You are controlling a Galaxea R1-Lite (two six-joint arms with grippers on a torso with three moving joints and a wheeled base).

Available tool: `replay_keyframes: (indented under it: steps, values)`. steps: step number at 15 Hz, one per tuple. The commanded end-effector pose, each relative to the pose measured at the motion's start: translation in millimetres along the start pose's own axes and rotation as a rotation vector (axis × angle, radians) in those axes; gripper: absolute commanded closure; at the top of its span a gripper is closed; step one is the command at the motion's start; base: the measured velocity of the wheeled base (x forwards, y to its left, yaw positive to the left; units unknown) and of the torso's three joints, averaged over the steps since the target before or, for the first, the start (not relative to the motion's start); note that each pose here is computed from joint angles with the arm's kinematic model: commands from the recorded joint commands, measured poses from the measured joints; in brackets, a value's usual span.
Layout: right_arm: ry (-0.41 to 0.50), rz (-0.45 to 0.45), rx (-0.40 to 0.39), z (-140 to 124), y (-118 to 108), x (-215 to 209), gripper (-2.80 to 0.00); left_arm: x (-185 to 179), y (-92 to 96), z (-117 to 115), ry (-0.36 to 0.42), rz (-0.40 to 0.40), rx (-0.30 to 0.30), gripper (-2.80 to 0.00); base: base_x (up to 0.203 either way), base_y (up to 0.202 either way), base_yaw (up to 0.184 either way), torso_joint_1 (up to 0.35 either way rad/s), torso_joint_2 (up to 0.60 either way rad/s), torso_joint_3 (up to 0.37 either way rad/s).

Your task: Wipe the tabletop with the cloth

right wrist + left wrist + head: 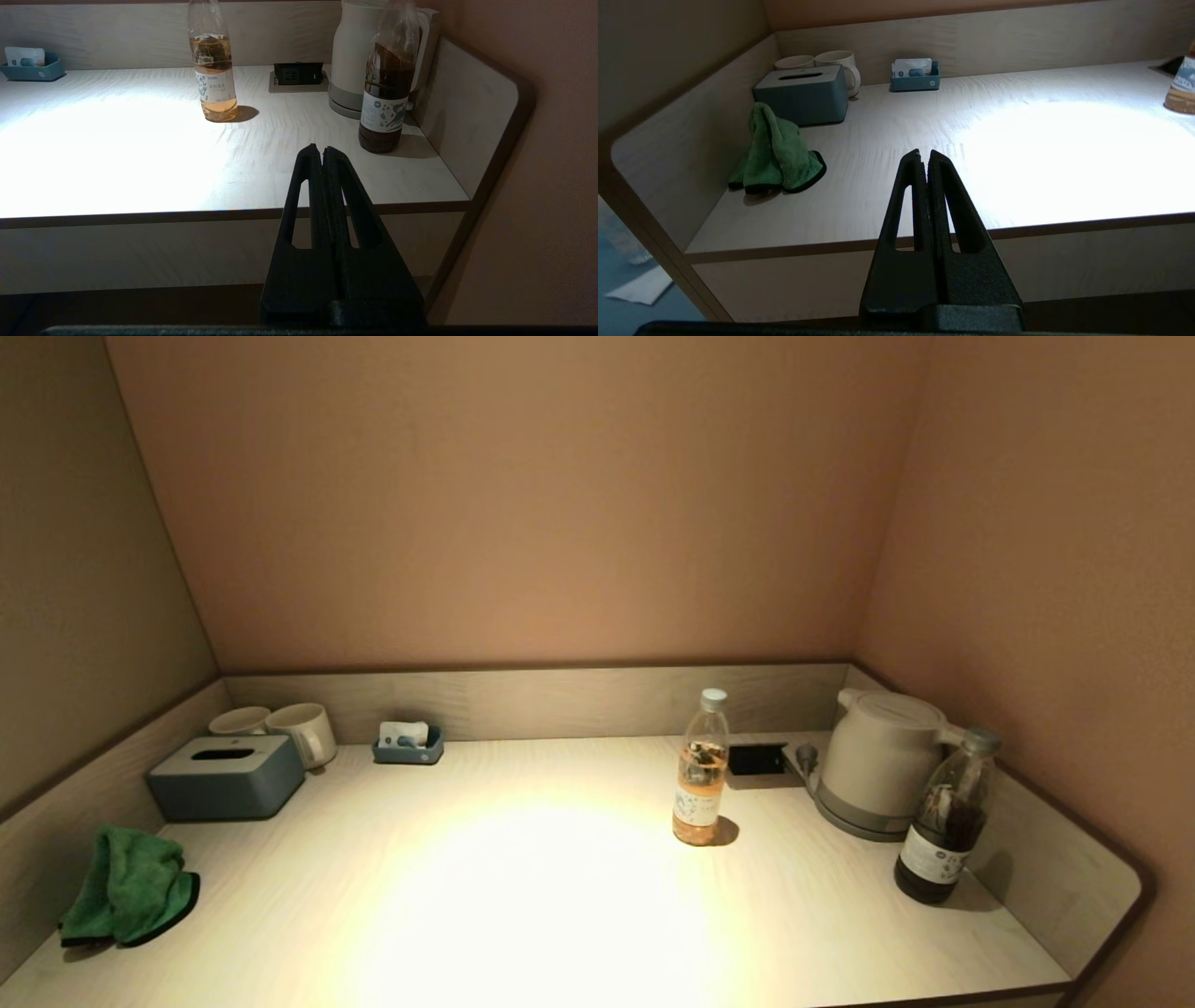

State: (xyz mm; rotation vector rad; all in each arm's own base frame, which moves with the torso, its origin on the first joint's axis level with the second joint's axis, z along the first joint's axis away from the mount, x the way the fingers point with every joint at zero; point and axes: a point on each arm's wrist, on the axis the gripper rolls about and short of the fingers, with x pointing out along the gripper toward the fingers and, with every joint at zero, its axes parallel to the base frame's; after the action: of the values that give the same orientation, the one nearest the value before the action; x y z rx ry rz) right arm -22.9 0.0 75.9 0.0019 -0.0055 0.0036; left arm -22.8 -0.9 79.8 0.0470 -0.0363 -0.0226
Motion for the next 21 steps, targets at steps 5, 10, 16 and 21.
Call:
replay_keyframes:
  steps: [5,10,16,21]
  values:
    - [0.001,0.001,0.000,0.1,0.0,0.1,0.00,-0.1,0.6,-0.9,0.007,0.028,-0.062,0.00,0.000,0.000,0.000,0.000,0.00,0.000]
    - [0.001,0.001,0.000,0.1,0.0,0.1,0.00,-0.1,0.6,-0.9,0.007,0.028,-0.062,0.00,0.000,0.000,0.000,0.000,0.00,0.000]
    - [0.001,0.001,0.000,0.1,0.0,0.1,0.00,-0.2,0.6,-0.9,0.006,0.028,-0.062,0.00,0.000,0.000,0.000,0.000,0.00,0.000]
    - [0.001,0.001,0.000,0.1,0.0,0.1,0.00,-0.2,0.6,-0.9,0.006,0.028,-0.062,0.00,0.000,0.000,0.000,0.000,0.00,0.000]
